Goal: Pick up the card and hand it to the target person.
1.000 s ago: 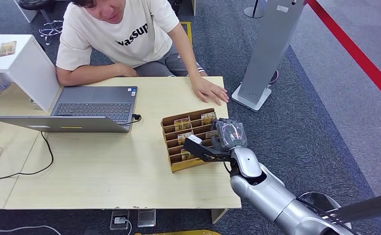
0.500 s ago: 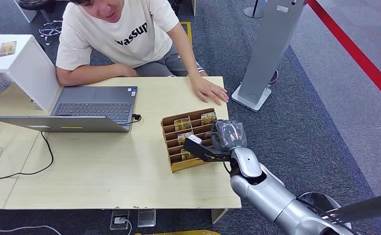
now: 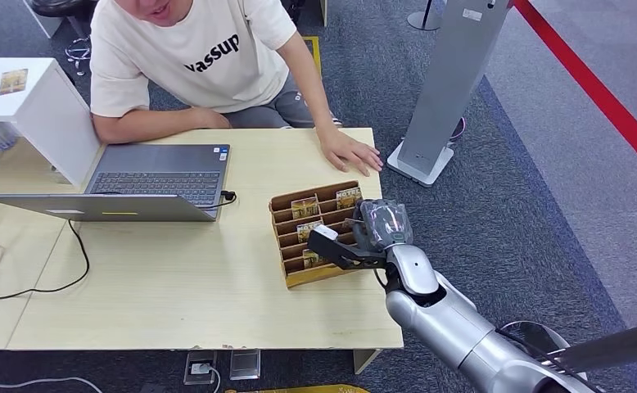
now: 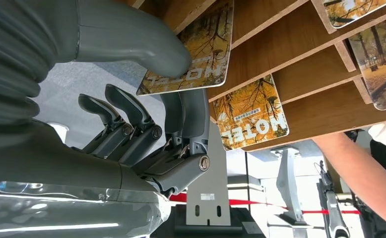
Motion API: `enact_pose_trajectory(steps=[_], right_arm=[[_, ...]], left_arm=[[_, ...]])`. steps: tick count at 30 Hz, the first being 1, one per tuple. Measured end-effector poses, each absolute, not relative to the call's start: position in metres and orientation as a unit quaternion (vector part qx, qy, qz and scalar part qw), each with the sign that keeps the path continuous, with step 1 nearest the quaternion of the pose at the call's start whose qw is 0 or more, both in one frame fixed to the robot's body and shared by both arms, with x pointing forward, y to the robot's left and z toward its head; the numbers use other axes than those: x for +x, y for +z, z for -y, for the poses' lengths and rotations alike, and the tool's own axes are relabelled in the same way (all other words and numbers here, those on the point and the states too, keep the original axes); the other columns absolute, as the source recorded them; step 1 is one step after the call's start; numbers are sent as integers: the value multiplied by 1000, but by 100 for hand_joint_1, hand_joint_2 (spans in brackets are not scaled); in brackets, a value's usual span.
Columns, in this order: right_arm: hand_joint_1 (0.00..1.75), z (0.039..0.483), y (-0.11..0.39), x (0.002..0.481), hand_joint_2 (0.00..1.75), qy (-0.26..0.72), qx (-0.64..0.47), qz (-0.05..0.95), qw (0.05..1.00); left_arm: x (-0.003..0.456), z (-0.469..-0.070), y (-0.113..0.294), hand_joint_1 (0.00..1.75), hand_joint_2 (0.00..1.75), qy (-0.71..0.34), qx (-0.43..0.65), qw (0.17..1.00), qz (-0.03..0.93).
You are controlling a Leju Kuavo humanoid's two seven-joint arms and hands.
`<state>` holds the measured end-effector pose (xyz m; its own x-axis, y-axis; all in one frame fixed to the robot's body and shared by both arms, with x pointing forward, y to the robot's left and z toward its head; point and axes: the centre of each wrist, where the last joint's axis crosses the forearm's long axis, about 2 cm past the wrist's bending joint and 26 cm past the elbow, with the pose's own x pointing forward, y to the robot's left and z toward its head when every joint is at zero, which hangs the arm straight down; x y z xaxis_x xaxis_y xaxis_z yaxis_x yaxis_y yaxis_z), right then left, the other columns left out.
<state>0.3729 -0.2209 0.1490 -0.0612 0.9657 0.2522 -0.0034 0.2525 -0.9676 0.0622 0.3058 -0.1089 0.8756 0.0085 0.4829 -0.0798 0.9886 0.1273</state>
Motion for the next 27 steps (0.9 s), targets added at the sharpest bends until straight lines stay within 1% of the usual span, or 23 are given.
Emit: enact_pose_trajectory(steps=[8, 13, 20, 27], right_arm=[[173, 220, 159, 378, 175, 446, -388, 573, 567], [173, 217, 185, 380, 175, 439, -382, 579, 571], [173, 214, 235, 375, 175, 414, -396, 615, 542], [173, 212, 277, 356, 175, 378, -411, 676, 480]], left_arm=[[62, -306, -109, 0, 0, 27, 74, 967, 244], [61, -306, -109, 0, 0, 33, 77, 967, 240], [60, -306, -109, 0, 0, 39, 80, 967, 237], [60, -306, -109, 0, 0, 41, 79, 967, 239]])
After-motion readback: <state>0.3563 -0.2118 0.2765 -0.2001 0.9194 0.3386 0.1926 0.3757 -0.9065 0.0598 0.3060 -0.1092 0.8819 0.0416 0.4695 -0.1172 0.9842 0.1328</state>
